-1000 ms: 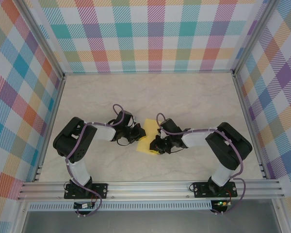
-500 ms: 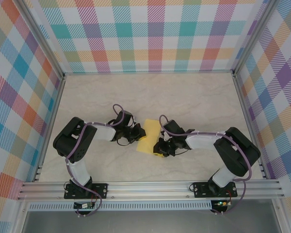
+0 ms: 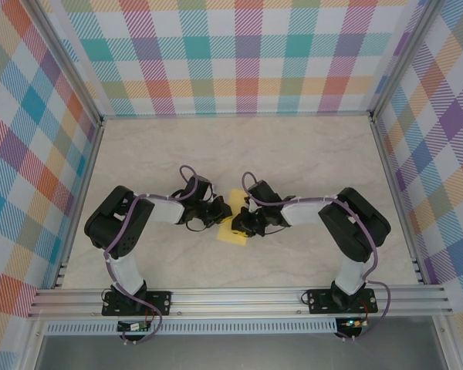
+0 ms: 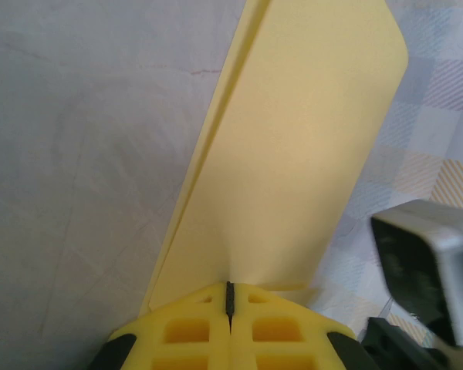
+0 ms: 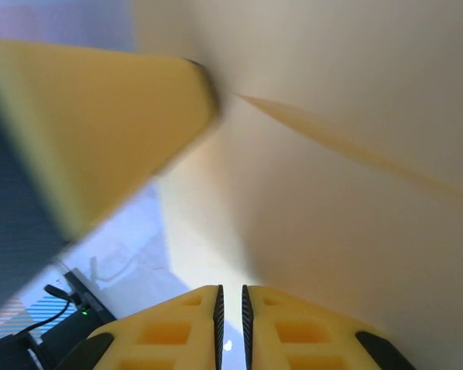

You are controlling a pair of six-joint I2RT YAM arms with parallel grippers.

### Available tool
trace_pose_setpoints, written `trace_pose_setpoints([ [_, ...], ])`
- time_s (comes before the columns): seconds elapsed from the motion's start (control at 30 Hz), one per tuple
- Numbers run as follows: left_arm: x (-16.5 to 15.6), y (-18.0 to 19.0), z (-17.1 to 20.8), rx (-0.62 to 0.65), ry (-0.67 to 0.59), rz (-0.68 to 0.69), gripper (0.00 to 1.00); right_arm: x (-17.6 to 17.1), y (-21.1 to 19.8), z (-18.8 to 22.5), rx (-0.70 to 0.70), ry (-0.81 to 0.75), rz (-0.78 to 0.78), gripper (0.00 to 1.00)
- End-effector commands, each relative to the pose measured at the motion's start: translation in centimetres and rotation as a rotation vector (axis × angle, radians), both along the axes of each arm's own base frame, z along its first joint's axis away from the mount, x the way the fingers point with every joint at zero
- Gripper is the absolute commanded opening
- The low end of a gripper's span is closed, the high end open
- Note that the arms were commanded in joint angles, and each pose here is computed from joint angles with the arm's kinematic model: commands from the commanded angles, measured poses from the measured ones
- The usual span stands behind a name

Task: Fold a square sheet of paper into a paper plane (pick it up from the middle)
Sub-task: Fold the triangle a second time at the center of the table.

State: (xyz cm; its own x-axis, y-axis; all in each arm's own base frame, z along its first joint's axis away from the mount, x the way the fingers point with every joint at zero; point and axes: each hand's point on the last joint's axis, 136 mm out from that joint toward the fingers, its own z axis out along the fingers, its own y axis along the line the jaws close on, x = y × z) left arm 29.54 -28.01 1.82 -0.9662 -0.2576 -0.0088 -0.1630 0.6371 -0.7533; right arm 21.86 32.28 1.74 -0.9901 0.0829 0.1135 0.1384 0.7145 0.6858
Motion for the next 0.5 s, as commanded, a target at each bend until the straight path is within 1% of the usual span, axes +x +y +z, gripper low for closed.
trace_pose_setpoints([
  [0.0, -1.9, 2.4, -4.0, 0.142, 0.098, 0.047, 0.00, -1.8, -1.0, -1.1, -0.010, 0.060, 0.002, 0.17],
  [0.2, -1.9, 2.5, -4.1, 0.148, 0.102, 0.050, 0.00, -4.7, -3.2, -1.0, -0.024, 0.083, 0.034, 0.18],
  [0.3, -1.9, 2.5, -4.0, 0.144, 0.103, 0.051, 0.00, -5.5, -4.2, -0.6, -0.042, 0.073, 0.044, 0.18],
  [0.37, -1.9, 2.4, -3.8, 0.137, 0.101, 0.055, 0.00, -5.7, -5.1, -0.3, -0.076, 0.058, 0.036, 0.19],
  [0.47, -2.0, 2.2, -3.3, 0.113, 0.103, 0.078, 0.00, -5.0, -6.3, 0.5, -0.110, 0.016, 0.003, 0.21],
])
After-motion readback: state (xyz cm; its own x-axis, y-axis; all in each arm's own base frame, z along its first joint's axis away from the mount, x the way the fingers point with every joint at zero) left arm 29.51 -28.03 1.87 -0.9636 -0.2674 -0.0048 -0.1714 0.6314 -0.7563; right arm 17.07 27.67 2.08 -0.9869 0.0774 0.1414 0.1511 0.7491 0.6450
